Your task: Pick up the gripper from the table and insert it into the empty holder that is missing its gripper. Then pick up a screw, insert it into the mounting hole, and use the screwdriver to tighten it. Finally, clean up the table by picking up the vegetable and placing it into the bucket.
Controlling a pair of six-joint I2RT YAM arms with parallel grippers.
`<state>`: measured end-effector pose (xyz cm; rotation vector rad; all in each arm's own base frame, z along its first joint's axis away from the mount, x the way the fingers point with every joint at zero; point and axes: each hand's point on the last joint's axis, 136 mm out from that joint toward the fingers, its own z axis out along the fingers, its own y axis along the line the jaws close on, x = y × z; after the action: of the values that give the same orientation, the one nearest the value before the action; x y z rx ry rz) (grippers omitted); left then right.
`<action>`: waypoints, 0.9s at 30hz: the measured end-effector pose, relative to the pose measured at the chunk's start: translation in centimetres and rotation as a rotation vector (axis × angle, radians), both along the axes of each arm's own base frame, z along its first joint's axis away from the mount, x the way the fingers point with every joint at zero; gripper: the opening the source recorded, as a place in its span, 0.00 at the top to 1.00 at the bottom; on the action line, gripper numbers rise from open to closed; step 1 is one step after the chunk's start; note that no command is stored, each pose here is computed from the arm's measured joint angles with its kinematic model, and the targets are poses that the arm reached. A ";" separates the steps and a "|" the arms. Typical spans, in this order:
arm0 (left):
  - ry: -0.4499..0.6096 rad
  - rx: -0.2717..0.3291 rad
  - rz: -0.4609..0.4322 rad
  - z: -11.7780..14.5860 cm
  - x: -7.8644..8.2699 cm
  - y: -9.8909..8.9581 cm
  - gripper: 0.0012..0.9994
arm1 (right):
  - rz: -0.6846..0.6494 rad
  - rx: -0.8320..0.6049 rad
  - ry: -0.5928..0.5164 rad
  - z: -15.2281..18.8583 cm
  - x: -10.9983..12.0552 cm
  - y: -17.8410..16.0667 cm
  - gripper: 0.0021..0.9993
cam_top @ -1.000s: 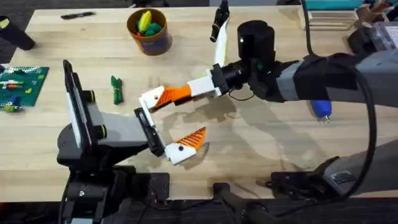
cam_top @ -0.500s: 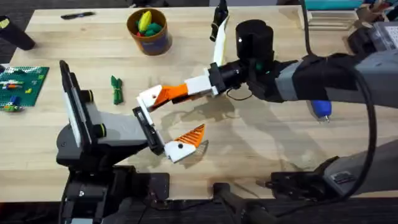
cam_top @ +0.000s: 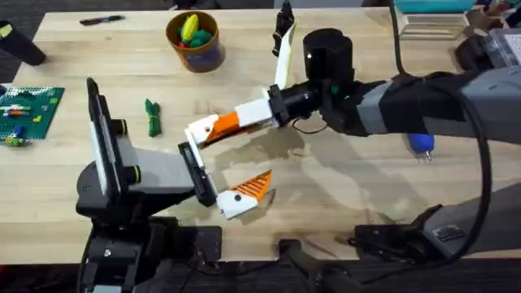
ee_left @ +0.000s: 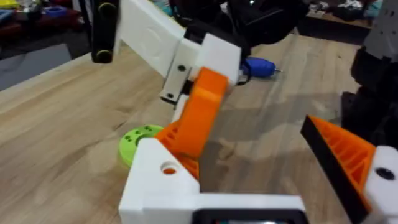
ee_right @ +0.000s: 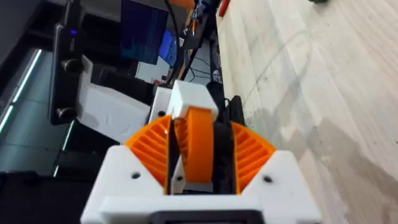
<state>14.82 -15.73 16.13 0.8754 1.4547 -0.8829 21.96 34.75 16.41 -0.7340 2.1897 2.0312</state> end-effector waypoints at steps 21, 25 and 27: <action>-0.002 0.000 -0.022 0.0 -0.3 -0.2 0.01 | -0.215 -0.013 -0.027 -0.6 6.9 -5.5 0.24; -0.002 0.000 -0.022 0.0 -0.3 -0.2 0.01 | -0.301 -0.077 0.000 -2.5 8.7 -8.3 0.24; -0.002 0.000 -0.022 0.0 -0.3 -0.2 0.01 | -0.352 -0.131 0.023 -3.9 9.4 -9.9 0.25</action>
<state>14.48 -15.90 16.12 0.8936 1.4458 -0.8987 31.40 24.82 12.50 -0.3042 2.2859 1.7465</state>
